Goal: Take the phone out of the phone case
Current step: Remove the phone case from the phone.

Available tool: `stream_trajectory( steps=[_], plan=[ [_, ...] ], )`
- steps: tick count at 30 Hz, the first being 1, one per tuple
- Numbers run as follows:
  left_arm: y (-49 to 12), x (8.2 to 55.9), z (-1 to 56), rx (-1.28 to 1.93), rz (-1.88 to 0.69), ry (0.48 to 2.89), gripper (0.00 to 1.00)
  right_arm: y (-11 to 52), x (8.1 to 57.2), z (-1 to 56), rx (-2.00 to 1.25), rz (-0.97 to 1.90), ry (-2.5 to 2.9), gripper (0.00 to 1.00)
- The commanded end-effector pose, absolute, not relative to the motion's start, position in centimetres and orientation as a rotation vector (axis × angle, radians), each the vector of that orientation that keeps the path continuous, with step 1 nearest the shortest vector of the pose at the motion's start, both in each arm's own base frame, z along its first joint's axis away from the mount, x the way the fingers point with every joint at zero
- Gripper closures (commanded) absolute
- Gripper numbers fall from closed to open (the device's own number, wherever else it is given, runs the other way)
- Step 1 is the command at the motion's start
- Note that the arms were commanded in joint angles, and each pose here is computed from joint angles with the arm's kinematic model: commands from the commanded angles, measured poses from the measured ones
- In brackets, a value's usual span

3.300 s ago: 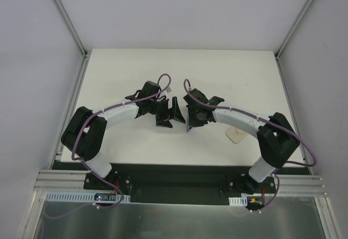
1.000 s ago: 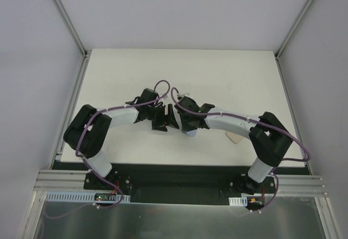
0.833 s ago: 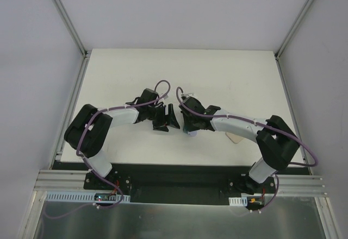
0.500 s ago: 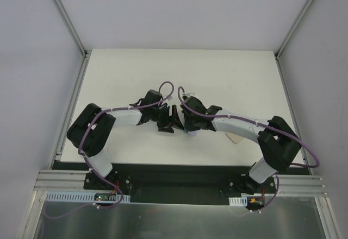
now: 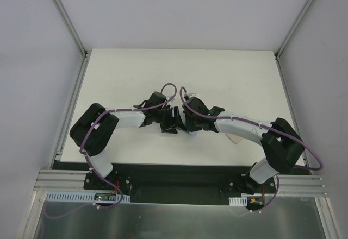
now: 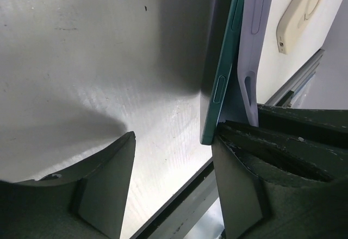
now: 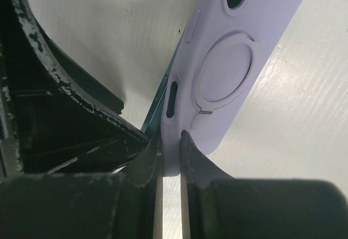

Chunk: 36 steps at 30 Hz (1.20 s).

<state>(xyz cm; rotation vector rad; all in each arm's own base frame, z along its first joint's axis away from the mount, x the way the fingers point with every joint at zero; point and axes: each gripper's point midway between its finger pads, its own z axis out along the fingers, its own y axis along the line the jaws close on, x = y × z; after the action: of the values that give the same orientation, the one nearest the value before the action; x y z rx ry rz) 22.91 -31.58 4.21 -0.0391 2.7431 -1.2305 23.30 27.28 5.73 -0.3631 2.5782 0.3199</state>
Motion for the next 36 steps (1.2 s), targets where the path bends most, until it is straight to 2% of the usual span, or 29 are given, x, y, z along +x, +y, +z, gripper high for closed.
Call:
stream_trajectory(
  steps=[1, 5, 7, 9, 27, 33, 36],
  plan=[
    [-32.3, 24.4, 5.2, -0.037, -1.204, 2.682, 0.44, 28.4, 20.3, 4.9, -0.369, 0.47, 2.677, 0.99],
    [-32.9, 25.1, 5.6, -0.037, -1.197, 2.663, 0.5, 28.6, 20.3, 5.1, -0.371, 0.485, 2.674, 0.99],
    [-33.0, 25.6, 5.5, -0.061, -1.15, 2.65, 0.59, 28.7, 20.2, 5.3, -0.37, 0.492, 2.672, 0.98],
    [-33.0, 25.9, 5.8, -0.089, -1.123, 2.633, 0.64, 28.7, 20.2, 5.5, -0.374, 0.503, 2.663, 0.99],
    [-36.3, 26.6, 5.6, -0.056, -1.109, 2.618, 0.66, 28.4, 19.9, 5.6, -0.359, 0.525, 2.655, 0.99],
    [-37.5, 27.0, 6.6, -0.032, -1.19, 2.572, 0.98, 27.5, 20.0, 5.6, -0.335, 0.515, 2.662, 0.99],
    [-37.4, 26.9, 7.1, -0.027, -1.203, 2.563, 1.0, 26.8, 20.0, 5.6, -0.312, 0.505, 2.668, 0.99]
  ],
)
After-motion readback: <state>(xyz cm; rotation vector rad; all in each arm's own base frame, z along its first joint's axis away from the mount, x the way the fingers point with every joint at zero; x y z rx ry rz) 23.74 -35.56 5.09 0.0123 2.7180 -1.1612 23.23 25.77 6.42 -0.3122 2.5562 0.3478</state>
